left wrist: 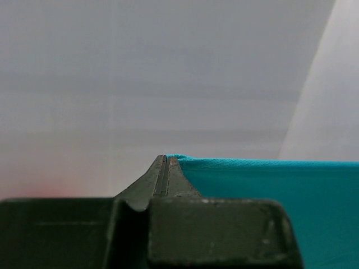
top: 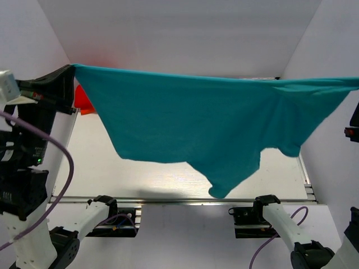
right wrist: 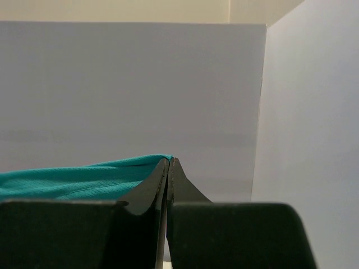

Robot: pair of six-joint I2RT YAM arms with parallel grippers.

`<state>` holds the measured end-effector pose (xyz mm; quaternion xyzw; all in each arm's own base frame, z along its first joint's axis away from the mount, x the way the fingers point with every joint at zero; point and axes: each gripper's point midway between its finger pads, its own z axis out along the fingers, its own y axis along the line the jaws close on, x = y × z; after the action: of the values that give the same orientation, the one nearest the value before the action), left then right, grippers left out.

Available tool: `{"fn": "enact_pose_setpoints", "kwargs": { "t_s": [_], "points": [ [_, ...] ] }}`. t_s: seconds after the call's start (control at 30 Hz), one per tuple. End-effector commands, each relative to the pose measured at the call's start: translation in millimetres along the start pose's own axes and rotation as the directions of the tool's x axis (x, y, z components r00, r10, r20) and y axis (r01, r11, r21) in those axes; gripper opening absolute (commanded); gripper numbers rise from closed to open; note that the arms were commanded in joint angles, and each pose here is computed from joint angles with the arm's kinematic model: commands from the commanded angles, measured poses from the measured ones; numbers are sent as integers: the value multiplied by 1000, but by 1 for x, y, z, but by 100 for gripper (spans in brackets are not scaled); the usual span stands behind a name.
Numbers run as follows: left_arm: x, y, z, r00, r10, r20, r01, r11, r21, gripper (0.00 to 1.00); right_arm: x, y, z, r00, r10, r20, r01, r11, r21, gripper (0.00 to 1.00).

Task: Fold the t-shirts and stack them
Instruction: Flatten out the tshirt

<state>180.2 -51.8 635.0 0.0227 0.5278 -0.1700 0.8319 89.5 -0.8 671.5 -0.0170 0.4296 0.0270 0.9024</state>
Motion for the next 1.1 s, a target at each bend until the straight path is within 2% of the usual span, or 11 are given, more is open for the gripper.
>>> {"fn": "enact_pose_setpoints", "kwargs": {
  "t_s": [0.0, 0.07, 0.2, 0.33, 0.47, 0.6, 0.77, 0.8, 0.93, 1.03, 1.07],
  "points": [
    [-13, -1, -19, 999, 30, 19, -30, 1000, 6, 0, -21, -11, -17, 998, -18, 53, 15, 999, 49, 0],
    [-11, -10, -20, 1000, 21, 21, -22, 998, 53, 0, -35, -15, -32, 994, -4, 109, -4, 998, 69, 0],
    [18, -8, -9, 999, 3, -39, 0, 998, 55, 0, -1, -8, -20, 998, 22, 57, -25, 999, 48, 0],
    [65, 10, 10, 992, -19, -123, 16, 1000, -24, 0, 72, -3, 9, 992, 106, -68, -101, 992, 75, 0],
    [154, 31, 30, 959, -55, -279, 27, 994, -103, 0, 150, -1, 26, 976, 143, -167, -123, 985, 122, 0],
    [230, 54, 49, 921, -81, -380, 7, 982, -191, 0, 265, 5, 27, 903, 203, -380, -141, 973, 185, 0],
    [329, 79, 61, 858, -89, -506, -52, 965, -258, 0, 373, 21, 20, 820, 215, -531, -145, 975, 170, 0],
    [354, 83, 67, 838, -92, -538, -62, 963, -262, 0, 411, 23, 21, 775, 206, -598, -123, 976, 178, 0],
    [429, 109, 70, 768, -100, -632, -145, 935, -325, 0, 483, 30, 19, 681, 176, -711, -90, 984, 157, 0],
    [456, 122, 89, 757, -103, -645, -171, 922, -348, 0, 535, 31, 22, 611, 151, -777, -54, 987, 150, 0],
    [492, 127, 87, 710, -111, -695, -195, 918, -346, 0, 544, 31, 23, 598, 145, -789, -45, 988, 147, 0]
  ]
}}
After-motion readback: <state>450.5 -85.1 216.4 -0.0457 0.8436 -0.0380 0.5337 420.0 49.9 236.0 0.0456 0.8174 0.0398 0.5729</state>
